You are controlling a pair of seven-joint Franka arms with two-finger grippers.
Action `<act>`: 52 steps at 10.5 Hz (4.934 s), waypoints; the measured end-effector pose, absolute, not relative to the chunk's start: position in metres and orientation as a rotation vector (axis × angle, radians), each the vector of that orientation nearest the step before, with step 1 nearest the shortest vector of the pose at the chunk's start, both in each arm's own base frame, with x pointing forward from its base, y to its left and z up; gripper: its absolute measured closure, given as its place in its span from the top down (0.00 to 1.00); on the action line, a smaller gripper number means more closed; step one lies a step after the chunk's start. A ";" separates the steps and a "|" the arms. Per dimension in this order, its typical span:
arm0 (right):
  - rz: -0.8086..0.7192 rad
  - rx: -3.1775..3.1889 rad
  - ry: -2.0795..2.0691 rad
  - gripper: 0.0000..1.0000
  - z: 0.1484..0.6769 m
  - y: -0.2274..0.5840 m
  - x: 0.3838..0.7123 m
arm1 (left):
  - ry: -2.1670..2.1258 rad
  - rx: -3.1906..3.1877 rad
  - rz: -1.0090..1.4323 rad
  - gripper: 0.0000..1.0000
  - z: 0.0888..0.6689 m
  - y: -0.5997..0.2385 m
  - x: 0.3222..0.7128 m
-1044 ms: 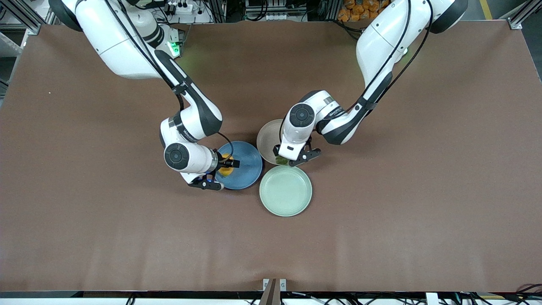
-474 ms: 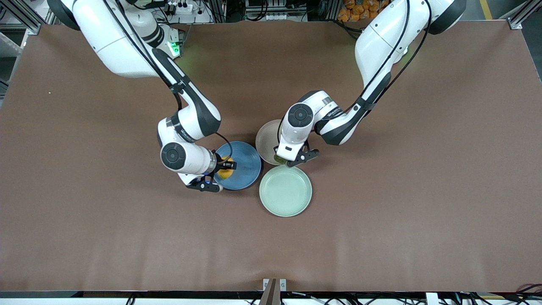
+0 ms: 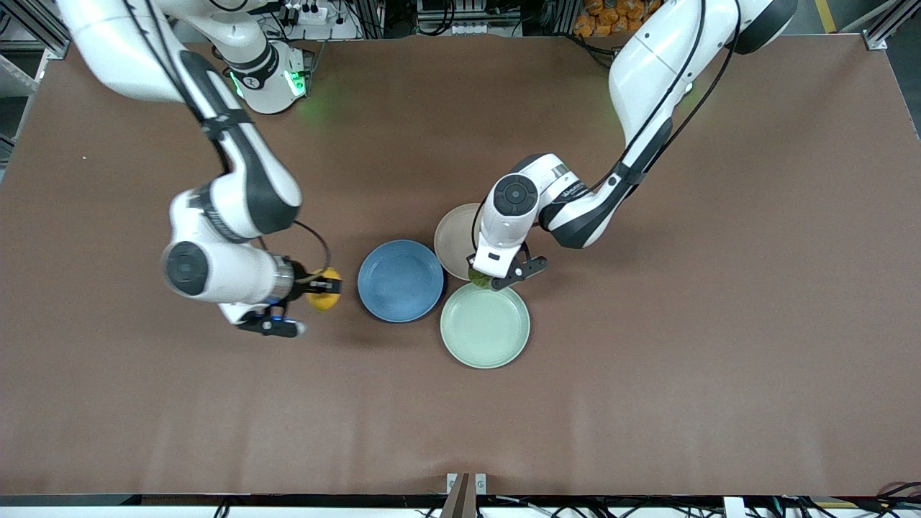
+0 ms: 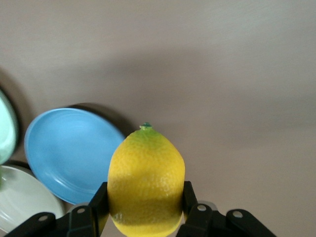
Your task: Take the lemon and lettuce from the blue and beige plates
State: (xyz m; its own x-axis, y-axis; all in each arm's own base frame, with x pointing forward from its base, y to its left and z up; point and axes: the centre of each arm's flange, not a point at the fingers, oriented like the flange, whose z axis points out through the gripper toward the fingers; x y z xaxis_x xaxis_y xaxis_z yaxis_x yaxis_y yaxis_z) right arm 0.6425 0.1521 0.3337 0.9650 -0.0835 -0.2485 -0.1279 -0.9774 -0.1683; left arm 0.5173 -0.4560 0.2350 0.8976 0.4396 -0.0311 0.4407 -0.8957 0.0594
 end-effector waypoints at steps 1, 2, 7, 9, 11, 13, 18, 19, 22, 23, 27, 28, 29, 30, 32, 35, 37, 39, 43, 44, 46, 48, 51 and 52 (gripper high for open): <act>0.384 -2.924 0.104 0.62 0.346 0.109 0.644 | 0.713 3.005 0.006 0.04 0.262 -0.450 0.525; 0.407 -2.919 0.066 0.62 0.354 0.070 0.641 | 0.732 3.009 0.039 0.04 0.290 -0.444 0.531; 0.450 -2.938 0.076 0.62 0.268 -0.017 0.597 | 0.814 3.001 0.159 0.04 0.384 -0.374 0.583; 0.425 -2.949 0.065 0.62 0.243 -0.027 0.585 | 0.753 3.023 0.177 0.04 0.398 -0.334 0.607; 0.430 -2.950 0.053 0.62 0.223 -0.033 0.577 | 0.665 3.043 0.164 0.04 0.401 -0.289 0.629; 0.454 -2.942 0.035 0.62 0.209 -0.038 0.573 | 0.554 3.090 0.122 0.04 0.392 -0.237 0.647; 0.470 -2.937 0.034 0.93 0.207 -0.039 0.574 | 0.356 3.134 -0.185 0.04 0.262 -0.167 0.664; 0.498 -2.926 0.027 1.00 0.220 -0.040 0.580 | 0.351 3.125 -0.202 0.04 0.246 -0.168 0.664; 0.480 -2.920 0.002 1.00 0.297 -0.045 0.613 | 0.332 3.116 -0.165 0.08 0.231 -0.158 0.671; 0.447 -2.930 -0.002 1.00 0.324 -0.049 0.621 | 0.310 3.119 -0.156 0.12 0.230 -0.152 0.673; 0.342 -3.006 -0.058 1.00 0.441 -0.054 0.632 | 0.302 3.115 -0.111 0.60 0.240 -0.146 0.682; 0.325 -3.013 -0.076 1.00 0.475 -0.051 0.630 | 0.306 3.112 -0.092 0.74 0.245 -0.145 0.686; 0.292 -3.023 -0.096 1.00 0.504 -0.044 0.628 | 0.311 3.107 -0.060 0.87 0.254 -0.144 0.691; 0.243 -3.039 -0.118 1.00 0.529 -0.037 0.624 | 0.316 3.102 -0.016 1.00 0.270 -0.143 0.697; 0.134 -3.063 -0.140 1.00 0.575 -0.030 0.611 | 0.319 3.098 0.078 1.00 0.311 -0.142 0.701; 0.045 -3.093 -0.128 1.00 0.608 -0.036 0.602 | 0.318 3.111 0.143 1.00 0.359 -0.141 0.697; 0.019 -3.098 -0.139 1.00 0.615 -0.032 0.603 | 0.320 3.128 0.158 1.00 0.390 -0.140 0.691; -0.003 -3.099 -0.155 1.00 0.627 -0.026 0.601 | 0.319 3.151 0.165 1.00 0.423 -0.142 0.681; 0.066 -3.124 -0.195 1.00 0.645 -0.015 0.583 | 0.330 3.197 0.147 1.00 0.488 -0.142 0.652; 0.113 -3.122 -0.202 1.00 0.647 -0.012 0.575 | 0.334 3.188 0.124 1.00 0.504 -0.143 0.642; 0.147 -3.120 -0.213 1.00 0.651 -0.008 0.567 | 0.339 3.167 0.094 1.00 0.537 -0.146 0.623; 0.171 -3.118 -0.221 1.00 0.649 -0.005 0.560 | 0.329 3.154 0.096 1.00 0.566 -0.146 0.607; 0.188 -3.117 -0.222 1.00 0.646 -0.005 0.553 | 0.360 3.089 0.110 1.00 0.597 -0.128 0.594; 0.190 -3.117 -0.222 1.00 0.646 -0.005 0.552 | 0.352 3.080 0.115 1.00 0.603 -0.115 0.593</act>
